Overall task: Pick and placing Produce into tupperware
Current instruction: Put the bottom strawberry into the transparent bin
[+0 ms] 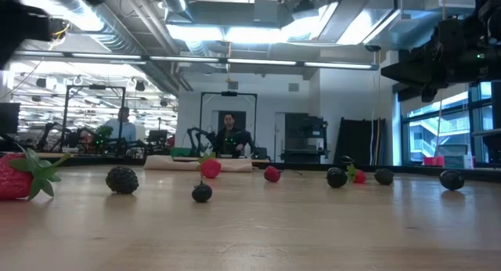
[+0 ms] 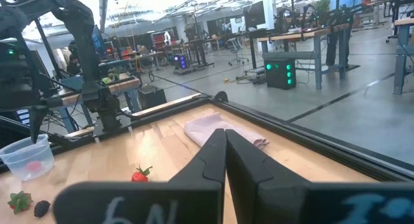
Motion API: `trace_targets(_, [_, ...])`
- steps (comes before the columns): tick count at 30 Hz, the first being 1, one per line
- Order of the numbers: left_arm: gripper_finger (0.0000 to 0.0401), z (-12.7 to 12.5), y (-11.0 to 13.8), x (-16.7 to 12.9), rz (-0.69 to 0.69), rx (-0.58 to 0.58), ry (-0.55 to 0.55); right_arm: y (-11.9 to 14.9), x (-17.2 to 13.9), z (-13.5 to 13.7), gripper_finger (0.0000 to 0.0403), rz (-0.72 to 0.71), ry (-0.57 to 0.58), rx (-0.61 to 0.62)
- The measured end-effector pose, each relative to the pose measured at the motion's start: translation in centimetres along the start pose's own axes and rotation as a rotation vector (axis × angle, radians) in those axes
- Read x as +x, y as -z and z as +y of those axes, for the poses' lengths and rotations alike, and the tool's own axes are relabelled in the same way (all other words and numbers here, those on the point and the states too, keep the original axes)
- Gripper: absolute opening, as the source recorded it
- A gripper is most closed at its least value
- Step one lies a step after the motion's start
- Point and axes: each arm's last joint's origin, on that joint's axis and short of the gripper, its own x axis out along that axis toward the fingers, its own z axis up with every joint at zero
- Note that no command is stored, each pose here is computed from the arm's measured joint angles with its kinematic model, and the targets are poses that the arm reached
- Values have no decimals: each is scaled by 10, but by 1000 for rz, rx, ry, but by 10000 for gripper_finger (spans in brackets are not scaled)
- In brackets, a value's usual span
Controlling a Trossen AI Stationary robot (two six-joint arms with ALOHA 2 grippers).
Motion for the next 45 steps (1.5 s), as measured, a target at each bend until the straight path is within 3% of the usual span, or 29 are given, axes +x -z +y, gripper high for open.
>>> trace_targets(5, [293, -4, -21, 2, -156, 64, 48, 0, 0, 0, 13, 0, 0, 0])
trace_targets(9, [293, -15, -33, 17, -207, 214, 80, 0, 0, 0, 13, 0, 0, 0])
trace_targets(13, [293, -29, -33, 41, -215, 403, 87, 0, 0, 0, 13, 0, 0, 0])
trace_targets(18, [292, -36, -19, 65, -136, 462, 50, 0, 0, 0, 13, 0, 0, 0])
trace_targets(30, [292, -36, -7, 95, -113, 448, -94, 0, 0, 0, 13, 1, 0, -2])
trace_targets(36, [292, -26, -6, 95, -56, 313, -165, 0, 0, 0, 13, 2, 0, -1])
trace_targets(45, [292, -26, -6, 95, -52, 297, -155, 0, 0, 0, 13, 3, 0, -30])
